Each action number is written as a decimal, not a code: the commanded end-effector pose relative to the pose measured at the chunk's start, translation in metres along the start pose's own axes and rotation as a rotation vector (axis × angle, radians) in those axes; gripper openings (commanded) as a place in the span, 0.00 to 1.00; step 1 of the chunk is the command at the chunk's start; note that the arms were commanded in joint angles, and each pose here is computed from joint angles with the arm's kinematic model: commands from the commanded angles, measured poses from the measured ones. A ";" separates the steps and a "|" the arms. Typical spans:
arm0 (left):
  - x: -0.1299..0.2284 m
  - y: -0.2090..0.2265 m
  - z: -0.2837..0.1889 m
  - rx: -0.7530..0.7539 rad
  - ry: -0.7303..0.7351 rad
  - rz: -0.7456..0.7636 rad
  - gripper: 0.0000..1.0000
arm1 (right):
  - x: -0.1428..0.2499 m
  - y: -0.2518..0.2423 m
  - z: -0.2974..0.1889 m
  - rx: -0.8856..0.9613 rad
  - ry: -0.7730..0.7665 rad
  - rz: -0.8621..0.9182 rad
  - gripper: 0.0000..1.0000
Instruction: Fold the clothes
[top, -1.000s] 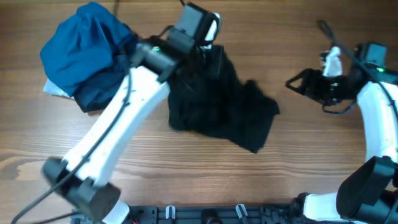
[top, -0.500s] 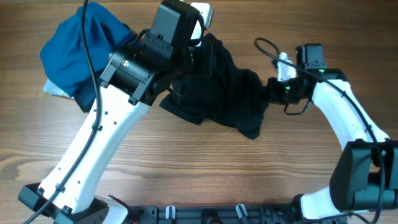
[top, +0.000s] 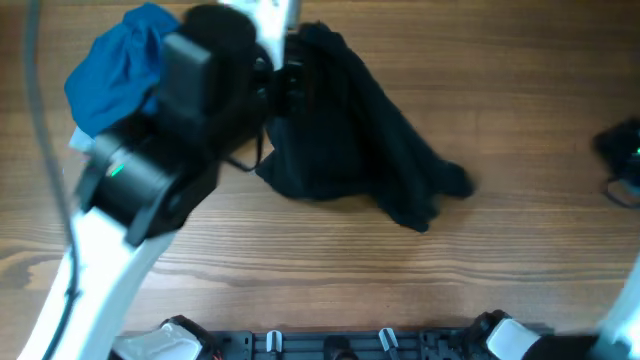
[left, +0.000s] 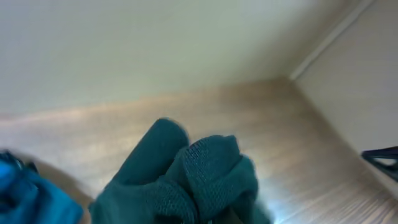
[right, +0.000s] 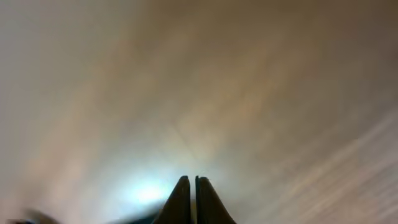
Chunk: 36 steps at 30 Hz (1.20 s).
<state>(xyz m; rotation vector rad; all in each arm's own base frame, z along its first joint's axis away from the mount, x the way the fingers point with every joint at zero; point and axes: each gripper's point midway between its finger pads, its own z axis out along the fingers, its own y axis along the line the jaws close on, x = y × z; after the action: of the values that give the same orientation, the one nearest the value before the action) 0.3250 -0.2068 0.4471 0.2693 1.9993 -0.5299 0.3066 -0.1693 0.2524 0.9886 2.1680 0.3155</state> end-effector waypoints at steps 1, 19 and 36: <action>-0.033 -0.002 -0.053 0.007 -0.150 0.029 0.04 | -0.013 0.035 -0.052 -0.149 -0.108 0.024 0.04; -0.053 0.002 -0.037 -0.041 -0.217 0.096 0.04 | 0.273 0.203 0.048 -0.621 0.746 -0.903 0.49; -0.063 0.010 -0.062 -0.088 -0.277 0.088 0.04 | 0.290 0.253 0.064 -0.758 0.690 -0.862 0.05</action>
<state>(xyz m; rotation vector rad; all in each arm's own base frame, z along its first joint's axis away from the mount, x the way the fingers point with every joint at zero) 0.3221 -0.1791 0.4978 0.2321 1.8063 -0.4108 0.3466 0.2402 0.1552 -0.7636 2.4630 1.1475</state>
